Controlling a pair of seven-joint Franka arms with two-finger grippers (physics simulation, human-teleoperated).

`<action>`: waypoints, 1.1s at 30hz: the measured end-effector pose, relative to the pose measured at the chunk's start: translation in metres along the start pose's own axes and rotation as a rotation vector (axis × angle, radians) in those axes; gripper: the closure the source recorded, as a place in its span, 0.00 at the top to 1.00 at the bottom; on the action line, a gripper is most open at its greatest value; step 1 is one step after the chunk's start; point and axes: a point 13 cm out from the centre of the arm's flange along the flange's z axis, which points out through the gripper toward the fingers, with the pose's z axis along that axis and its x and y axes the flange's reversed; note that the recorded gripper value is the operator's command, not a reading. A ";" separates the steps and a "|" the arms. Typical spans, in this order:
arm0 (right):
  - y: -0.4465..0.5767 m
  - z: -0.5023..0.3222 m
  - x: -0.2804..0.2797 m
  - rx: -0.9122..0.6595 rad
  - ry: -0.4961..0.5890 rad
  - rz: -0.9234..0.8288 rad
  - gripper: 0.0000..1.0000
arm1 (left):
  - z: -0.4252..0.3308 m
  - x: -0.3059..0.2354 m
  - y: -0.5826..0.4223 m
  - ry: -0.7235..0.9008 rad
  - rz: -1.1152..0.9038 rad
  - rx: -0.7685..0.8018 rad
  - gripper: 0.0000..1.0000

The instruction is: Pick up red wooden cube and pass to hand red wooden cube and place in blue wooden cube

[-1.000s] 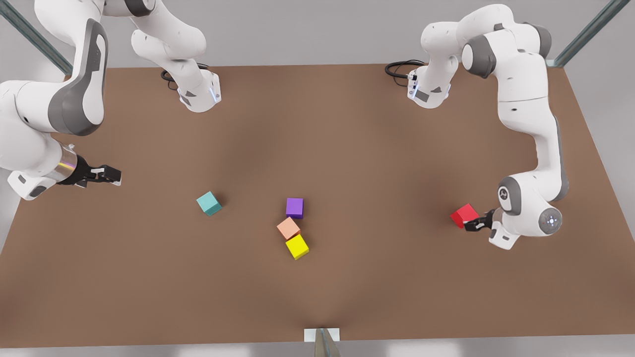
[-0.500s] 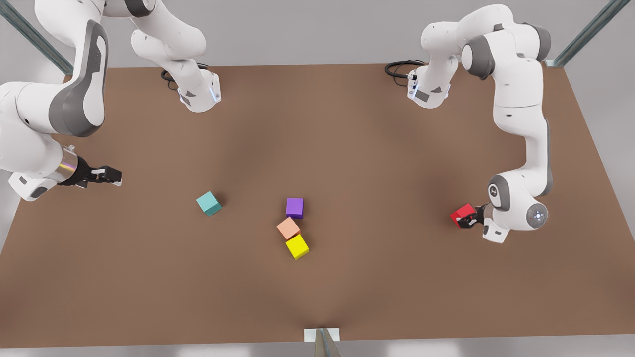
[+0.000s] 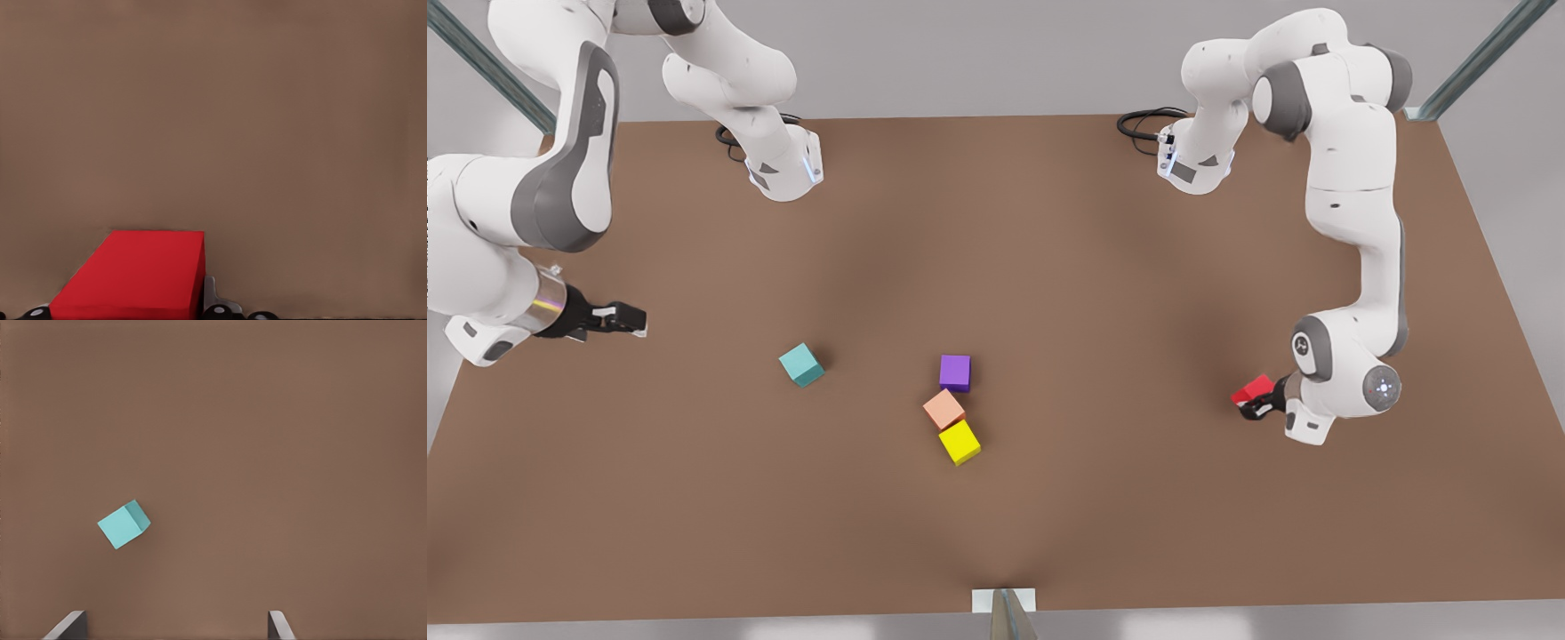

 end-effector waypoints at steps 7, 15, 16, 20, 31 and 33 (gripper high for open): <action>0.163 0.150 -0.117 -0.690 0.065 -0.190 1.00 | -0.100 0.166 -0.338 0.219 0.346 0.415 0.65; 0.281 0.143 -0.156 -1.214 -0.271 -0.566 1.00 | -0.097 0.268 -0.439 0.545 0.301 0.710 0.65; 0.290 0.138 -0.155 -1.241 -0.313 -0.616 1.00 | -0.095 0.280 -0.449 0.580 0.303 0.748 0.65; 0.324 0.134 -0.148 -1.305 -0.444 -0.795 1.00 | -0.092 0.298 -0.470 0.656 0.305 0.874 0.65; 0.386 0.160 -0.116 -1.370 -0.677 -1.025 1.00 | -0.082 0.285 -0.472 0.590 0.434 1.029 0.65; 0.400 0.157 -0.107 -1.359 -0.718 -1.046 1.00 | -0.082 0.283 -0.473 0.563 0.462 1.051 0.65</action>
